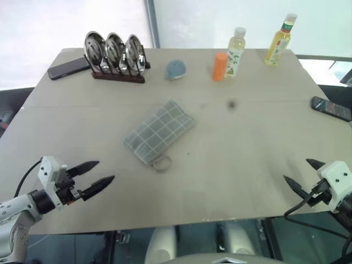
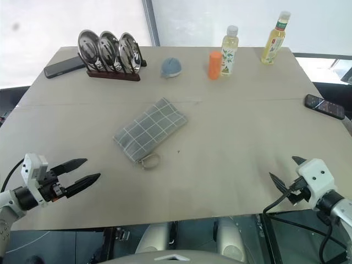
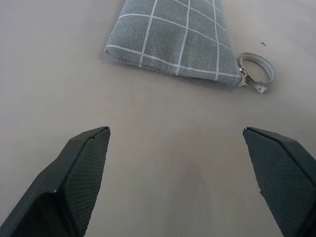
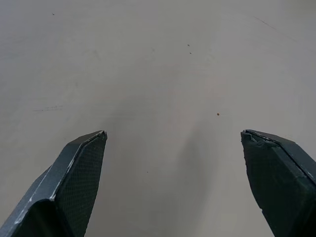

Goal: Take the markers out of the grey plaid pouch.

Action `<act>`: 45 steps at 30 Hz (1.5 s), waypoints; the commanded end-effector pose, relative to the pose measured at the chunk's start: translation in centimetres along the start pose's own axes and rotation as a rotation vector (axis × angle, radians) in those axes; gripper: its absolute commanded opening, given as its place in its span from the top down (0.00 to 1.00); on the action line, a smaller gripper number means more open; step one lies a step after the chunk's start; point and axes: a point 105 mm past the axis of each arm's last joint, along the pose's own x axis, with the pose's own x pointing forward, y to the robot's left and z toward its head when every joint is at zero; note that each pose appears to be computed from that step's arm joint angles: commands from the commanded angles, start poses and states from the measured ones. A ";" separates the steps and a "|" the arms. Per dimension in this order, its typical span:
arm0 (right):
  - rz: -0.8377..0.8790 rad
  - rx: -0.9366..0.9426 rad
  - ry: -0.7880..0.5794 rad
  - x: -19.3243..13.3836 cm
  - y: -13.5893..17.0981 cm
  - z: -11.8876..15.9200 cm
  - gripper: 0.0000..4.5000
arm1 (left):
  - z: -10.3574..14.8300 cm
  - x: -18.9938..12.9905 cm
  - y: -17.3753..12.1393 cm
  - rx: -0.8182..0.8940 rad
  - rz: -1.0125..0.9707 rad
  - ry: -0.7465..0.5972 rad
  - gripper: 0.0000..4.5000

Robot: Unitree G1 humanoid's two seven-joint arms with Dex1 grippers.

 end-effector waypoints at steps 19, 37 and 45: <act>0.286 -0.103 -0.328 1.6 5.0 8.5 0.02 | 4.6 2.6 4.4 0.362 0.078 -0.090 0.00; 0.497 -0.217 -0.432 -0.2 8.3 8.9 0.02 | 3.2 7.4 -1.7 1.332 -0.265 -0.139 0.00; 0.596 -0.221 -0.456 -0.4 9.5 9.2 0.02 | 3.3 9.4 -1.8 1.462 -0.270 -0.170 0.00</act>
